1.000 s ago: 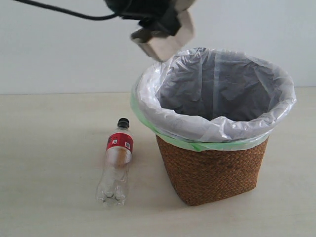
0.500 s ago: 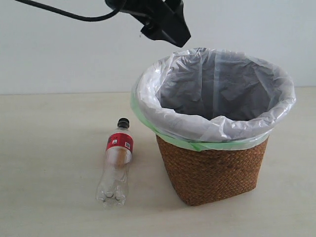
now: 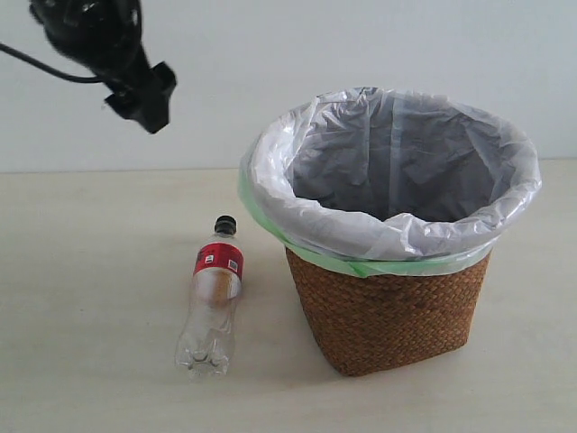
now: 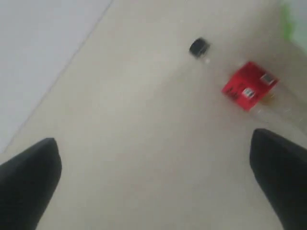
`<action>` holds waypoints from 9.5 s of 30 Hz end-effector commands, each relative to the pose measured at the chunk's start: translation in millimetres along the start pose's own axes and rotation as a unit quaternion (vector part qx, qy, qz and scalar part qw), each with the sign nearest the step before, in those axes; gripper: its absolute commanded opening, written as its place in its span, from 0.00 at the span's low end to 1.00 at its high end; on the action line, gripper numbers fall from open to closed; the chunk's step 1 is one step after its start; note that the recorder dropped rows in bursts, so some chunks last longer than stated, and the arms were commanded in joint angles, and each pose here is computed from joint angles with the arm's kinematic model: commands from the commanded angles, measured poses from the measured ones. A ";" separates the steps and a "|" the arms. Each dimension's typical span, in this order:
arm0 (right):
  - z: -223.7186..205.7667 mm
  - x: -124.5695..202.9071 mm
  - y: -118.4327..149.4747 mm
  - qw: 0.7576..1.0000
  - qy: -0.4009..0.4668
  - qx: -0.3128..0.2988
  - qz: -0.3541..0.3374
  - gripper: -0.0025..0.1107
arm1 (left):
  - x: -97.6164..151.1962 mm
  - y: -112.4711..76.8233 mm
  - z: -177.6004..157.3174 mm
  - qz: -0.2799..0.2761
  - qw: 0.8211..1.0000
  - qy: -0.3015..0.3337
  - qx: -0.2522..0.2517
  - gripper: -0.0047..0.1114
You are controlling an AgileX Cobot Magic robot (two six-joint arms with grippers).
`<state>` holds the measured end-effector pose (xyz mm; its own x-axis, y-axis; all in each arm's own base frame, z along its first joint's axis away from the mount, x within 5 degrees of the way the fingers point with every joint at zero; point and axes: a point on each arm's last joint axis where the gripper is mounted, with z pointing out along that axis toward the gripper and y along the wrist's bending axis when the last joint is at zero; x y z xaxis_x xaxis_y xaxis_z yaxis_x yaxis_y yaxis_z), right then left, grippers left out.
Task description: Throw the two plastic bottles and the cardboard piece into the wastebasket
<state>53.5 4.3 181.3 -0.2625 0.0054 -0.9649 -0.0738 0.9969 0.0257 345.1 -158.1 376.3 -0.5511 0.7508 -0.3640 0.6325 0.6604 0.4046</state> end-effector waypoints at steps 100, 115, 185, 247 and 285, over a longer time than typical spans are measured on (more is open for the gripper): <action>-0.5 -1.1 -0.3 1.000 -0.006 0.003 -0.001 0.02 | -13.5 -22.5 -65.1 -0.110 0.929 -0.289 0.202 0.82; -0.5 -1.2 -0.5 1.000 -0.007 0.004 -0.004 0.02 | 10.3 -14.3 -55.3 -0.096 0.969 -0.172 0.150 0.11; -0.5 -1.1 -0.3 1.000 -0.006 0.003 -0.001 0.02 | 314.0 -140.0 -143.2 -0.202 0.781 -0.591 -0.017 0.11; -0.5 -1.2 -0.3 1.000 -0.007 0.003 -0.001 0.02 | 332.7 -131.9 -66.6 -0.232 0.838 -0.372 -0.324 0.11; -0.5 -1.2 -0.3 1.000 -0.007 0.003 -0.001 0.02 | 351.7 -154.7 1.1 -0.406 0.833 -0.326 -0.187 0.11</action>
<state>53.5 4.3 181.3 -0.2625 0.0054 -0.9649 -0.0738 0.9969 0.0257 53.9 4.2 185.7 -0.2274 0.0034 -0.9738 -0.0843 0.9962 0.0232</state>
